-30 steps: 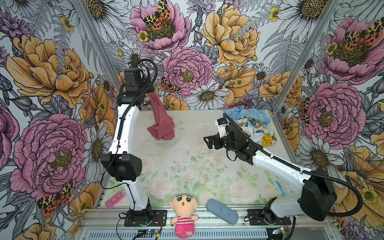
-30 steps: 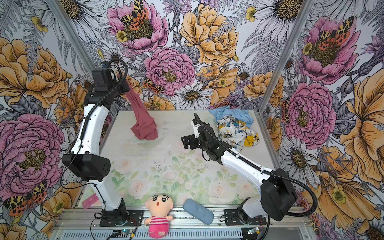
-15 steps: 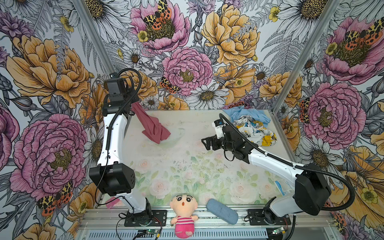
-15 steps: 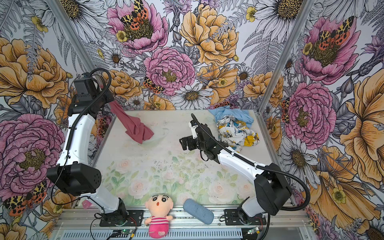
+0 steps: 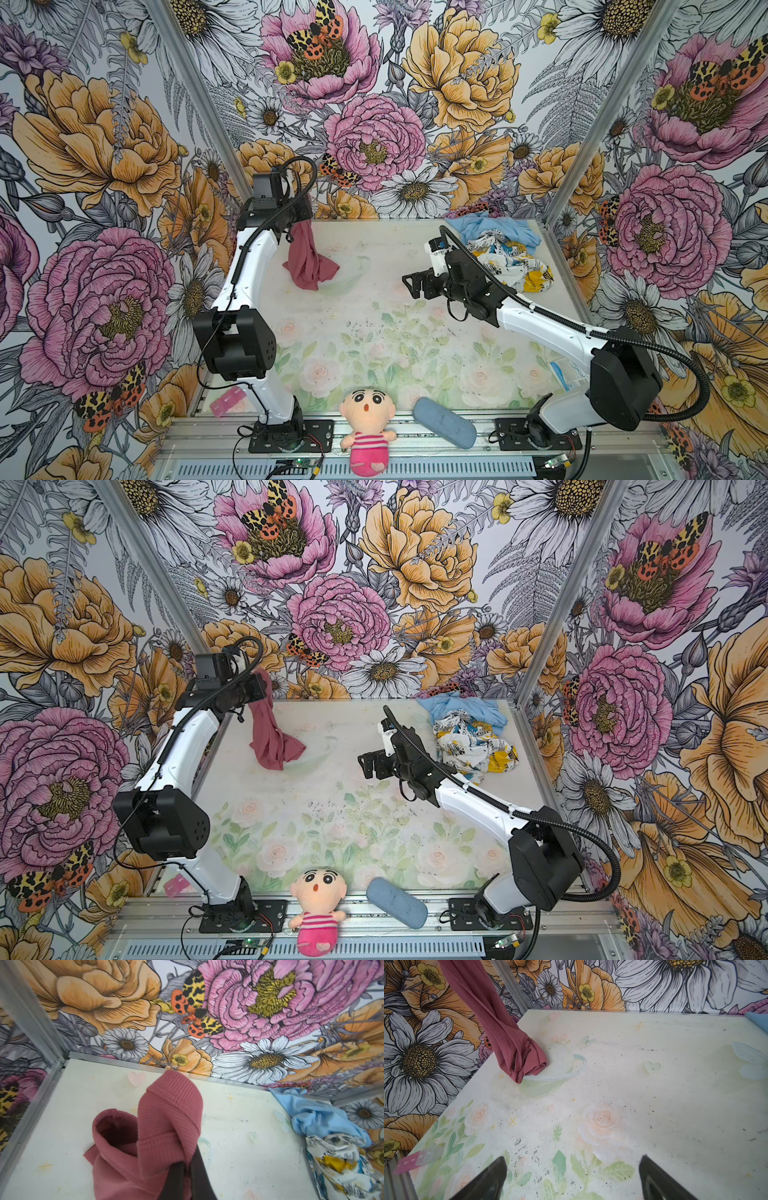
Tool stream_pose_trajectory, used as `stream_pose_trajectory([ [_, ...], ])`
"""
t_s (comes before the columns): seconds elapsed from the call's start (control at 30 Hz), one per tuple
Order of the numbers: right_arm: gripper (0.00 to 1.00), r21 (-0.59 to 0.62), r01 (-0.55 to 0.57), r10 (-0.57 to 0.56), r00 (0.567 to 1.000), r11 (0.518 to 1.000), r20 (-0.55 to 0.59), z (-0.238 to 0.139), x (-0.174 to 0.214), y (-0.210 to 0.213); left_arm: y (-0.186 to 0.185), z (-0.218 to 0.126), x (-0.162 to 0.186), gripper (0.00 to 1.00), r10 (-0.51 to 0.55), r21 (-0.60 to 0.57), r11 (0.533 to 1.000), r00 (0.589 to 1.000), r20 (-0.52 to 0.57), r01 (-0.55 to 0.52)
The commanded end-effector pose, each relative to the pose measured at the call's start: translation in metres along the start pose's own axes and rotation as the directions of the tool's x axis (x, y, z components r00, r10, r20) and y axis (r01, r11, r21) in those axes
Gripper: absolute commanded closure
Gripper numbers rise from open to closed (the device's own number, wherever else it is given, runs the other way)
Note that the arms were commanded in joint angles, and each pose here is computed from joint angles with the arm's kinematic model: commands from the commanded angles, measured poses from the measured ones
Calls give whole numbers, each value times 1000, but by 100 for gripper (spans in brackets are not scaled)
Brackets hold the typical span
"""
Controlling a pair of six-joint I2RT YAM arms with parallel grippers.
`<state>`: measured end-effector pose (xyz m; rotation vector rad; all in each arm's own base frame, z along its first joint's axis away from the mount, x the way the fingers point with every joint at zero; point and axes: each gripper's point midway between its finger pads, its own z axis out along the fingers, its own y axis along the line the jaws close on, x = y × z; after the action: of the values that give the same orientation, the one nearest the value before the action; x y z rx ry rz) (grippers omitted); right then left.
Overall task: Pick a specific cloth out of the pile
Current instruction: 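Lower the pink cloth onto the table with the left gripper and release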
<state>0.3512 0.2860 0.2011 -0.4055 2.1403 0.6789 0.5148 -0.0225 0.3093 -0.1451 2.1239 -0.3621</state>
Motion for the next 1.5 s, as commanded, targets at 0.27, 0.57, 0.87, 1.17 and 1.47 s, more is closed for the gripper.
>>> stream_pose_trajectory([
  [0.27, 1, -43, 4, -2, 999, 999, 32, 4, -17, 13, 49, 12, 79, 100, -44, -122, 992, 987, -152, 26],
  [0.57, 1, -44, -2, 3, 1000, 999, 25, 8, -13, 12, 144, 37, 128, 100, -167, -413, 909, 958, -233, 58],
  [0.87, 1, -21, 1, 0, 1000, 1000, 27, 4, -8, 7, 176, 85, 157, 100, -205, -481, 876, 937, -284, 45],
  [1.17, 1, -14, 1, -1, 1000, 1000, 20, 7, -7, 4, 161, 65, 125, 76, -146, -454, 890, 969, -200, 41],
  [1.47, 1, -42, -2, 3, 1000, 999, 8, 16, -6, 9, 117, 29, 103, 30, -145, -347, 933, 980, -133, 91],
])
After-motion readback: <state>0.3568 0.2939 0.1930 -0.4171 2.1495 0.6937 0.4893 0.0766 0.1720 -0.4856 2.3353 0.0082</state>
